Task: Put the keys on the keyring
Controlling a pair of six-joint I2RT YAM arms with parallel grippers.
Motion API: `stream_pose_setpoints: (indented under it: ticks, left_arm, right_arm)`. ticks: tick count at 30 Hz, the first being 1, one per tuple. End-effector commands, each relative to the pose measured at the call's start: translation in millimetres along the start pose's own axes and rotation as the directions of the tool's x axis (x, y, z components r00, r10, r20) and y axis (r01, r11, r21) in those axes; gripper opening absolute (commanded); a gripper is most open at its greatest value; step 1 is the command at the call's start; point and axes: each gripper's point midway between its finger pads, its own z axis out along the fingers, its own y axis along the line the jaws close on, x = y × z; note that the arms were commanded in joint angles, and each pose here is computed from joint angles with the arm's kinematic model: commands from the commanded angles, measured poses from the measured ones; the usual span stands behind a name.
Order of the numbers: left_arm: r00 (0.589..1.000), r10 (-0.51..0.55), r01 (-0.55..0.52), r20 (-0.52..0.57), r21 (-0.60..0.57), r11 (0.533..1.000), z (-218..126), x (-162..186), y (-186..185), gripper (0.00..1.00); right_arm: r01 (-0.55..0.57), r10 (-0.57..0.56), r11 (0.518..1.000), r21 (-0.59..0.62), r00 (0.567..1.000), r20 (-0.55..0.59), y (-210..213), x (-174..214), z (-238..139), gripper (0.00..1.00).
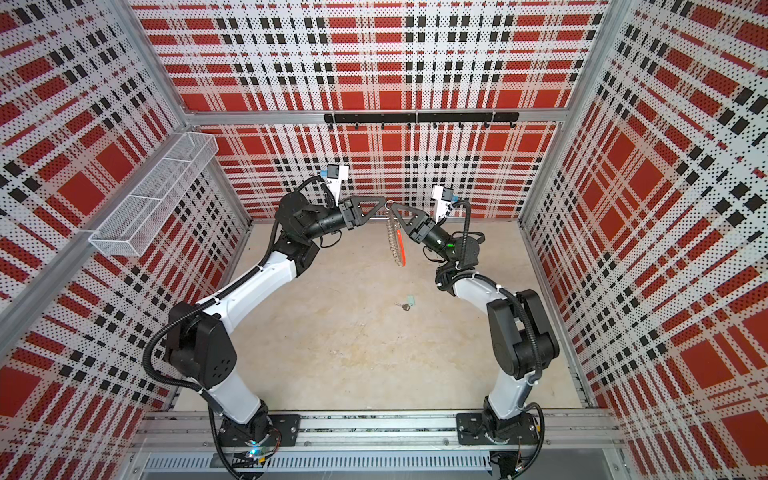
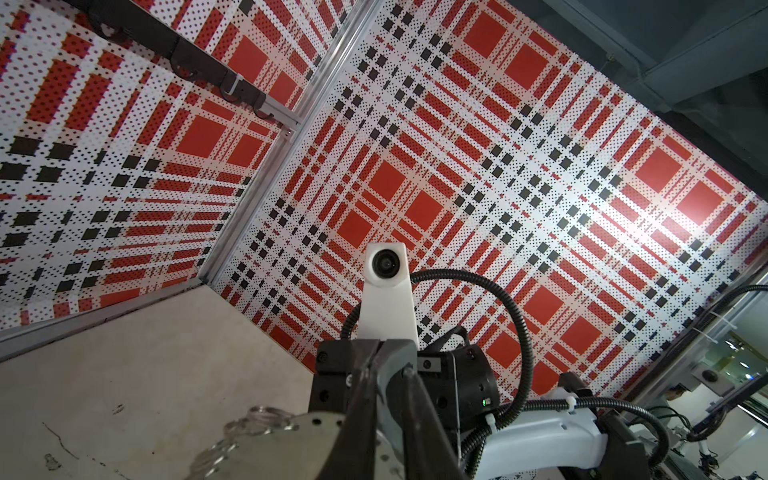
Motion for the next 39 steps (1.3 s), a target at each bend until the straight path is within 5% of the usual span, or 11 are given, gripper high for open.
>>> stream_pose_setpoints:
  ticks: [1, 8, 12, 17, 22, 28, 30, 33, 39]
  left_arm:
    - [1.000, 0.008, -0.008, -0.009, 0.056, 0.998, 6.2, 1.7, -9.2, 0.17]
    - [1.000, 0.001, 0.000, -0.018, 0.058, 0.998, 7.0, 5.8, -7.3, 0.21]
    - [1.000, 0.005, -0.003, -0.022, 0.062, 0.998, 6.3, 6.2, -8.8, 0.00]
    - [0.999, 0.007, -0.005, -0.031, 0.067, 0.998, 5.7, 7.9, -9.4, 0.00]
    - [0.997, 0.017, -0.010, -0.071, 0.101, 0.995, 3.0, 6.7, -14.7, 0.00]
    - [0.992, 0.042, -0.026, -0.121, 0.131, 0.991, -5.8, 4.3, -20.2, 0.00]
    - [0.992, 0.040, -0.031, -0.124, 0.071, 0.997, -11.9, 3.7, -3.4, 0.00]
    - [0.990, 0.037, -0.061, -0.139, -0.173, 0.983, -27.6, 7.8, 53.0, 0.00]
    - [0.991, -0.022, -0.054, -0.130, -0.551, 0.833, -73.9, 25.8, 139.9, 0.00]
  right_arm:
    - [0.048, -0.046, 0.995, -0.087, 0.999, 0.026, 30.1, -10.4, 8.0, 0.00]
    - [0.052, -0.051, 0.995, -0.086, 0.999, 0.019, 29.7, -10.1, 9.6, 0.00]
    - [0.051, -0.050, 0.995, -0.084, 0.999, 0.018, 29.4, -10.7, 10.7, 0.00]
    - [0.067, -0.068, 0.996, -0.053, 0.998, -0.007, 26.3, -8.4, 12.6, 0.00]
    - [0.156, -0.143, 0.985, 0.074, 0.977, -0.161, 8.0, -0.4, 9.9, 0.21]
    - [0.272, -0.207, 0.947, 0.167, 0.921, -0.330, -11.3, 0.6, -11.1, 0.24]
    - [0.271, -0.191, 0.937, 0.221, 0.926, -0.325, -22.4, -4.7, -21.2, 0.20]
    - [0.286, -0.174, 0.903, 0.321, 0.926, -0.336, -46.2, -0.6, -37.7, 0.15]
    - [0.296, -0.104, 0.816, 0.496, 0.920, -0.378, -100.3, 21.8, -63.8, 0.19]
